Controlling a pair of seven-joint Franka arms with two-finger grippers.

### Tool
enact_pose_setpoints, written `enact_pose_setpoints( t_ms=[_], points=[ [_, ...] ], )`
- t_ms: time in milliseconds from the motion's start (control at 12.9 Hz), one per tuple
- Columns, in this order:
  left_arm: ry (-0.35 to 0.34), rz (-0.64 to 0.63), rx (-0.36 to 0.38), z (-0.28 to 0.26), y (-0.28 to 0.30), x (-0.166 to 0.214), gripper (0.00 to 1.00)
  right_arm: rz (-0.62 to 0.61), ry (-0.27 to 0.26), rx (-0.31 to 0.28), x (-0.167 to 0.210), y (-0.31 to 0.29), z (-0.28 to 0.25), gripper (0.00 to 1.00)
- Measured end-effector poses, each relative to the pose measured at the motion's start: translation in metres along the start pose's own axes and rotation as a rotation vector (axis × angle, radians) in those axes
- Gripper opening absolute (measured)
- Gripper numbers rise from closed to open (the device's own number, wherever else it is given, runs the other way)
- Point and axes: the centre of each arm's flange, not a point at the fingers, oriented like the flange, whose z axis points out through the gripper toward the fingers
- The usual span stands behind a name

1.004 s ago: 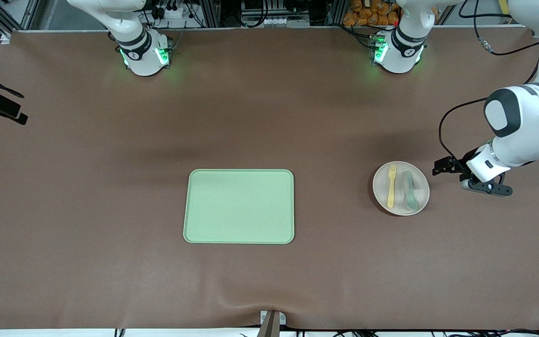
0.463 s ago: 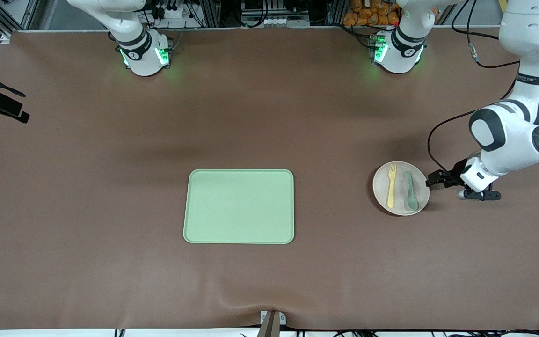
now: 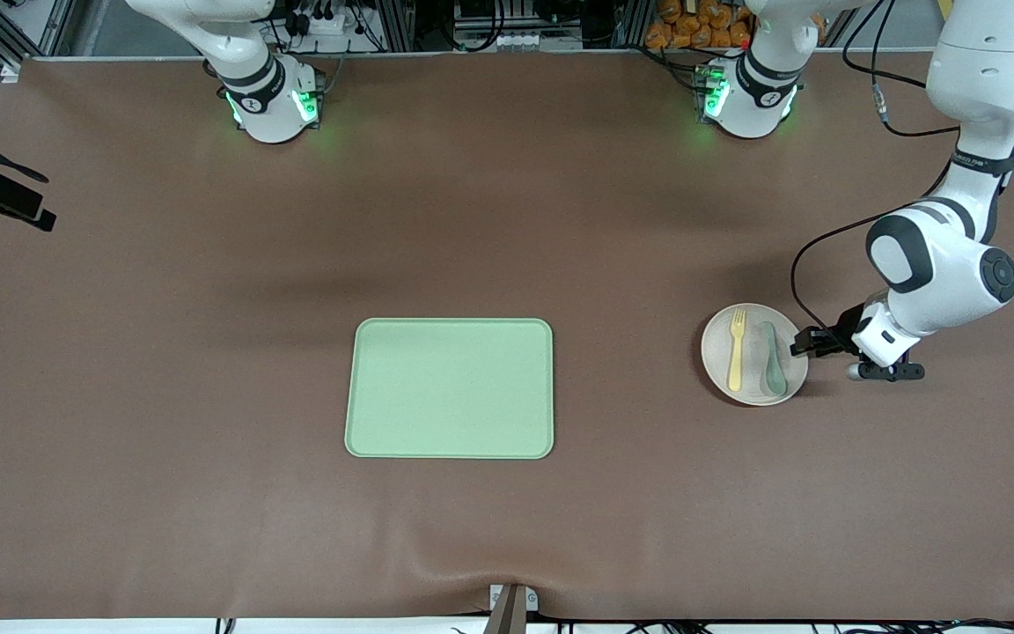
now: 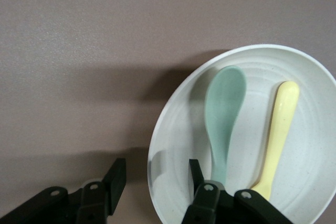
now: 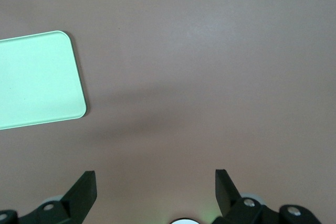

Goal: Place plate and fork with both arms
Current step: 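Close the left gripper on the plate rim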

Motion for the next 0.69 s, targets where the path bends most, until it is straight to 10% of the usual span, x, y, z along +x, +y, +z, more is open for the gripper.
enact_pose_setpoints(
  t_ms=[695],
  points=[
    [-0.007,-0.003,-0.002,0.014,-0.003,0.008,0.18,0.0,0.0,0.0,0.0,0.0,0.0,1.0]
  ],
)
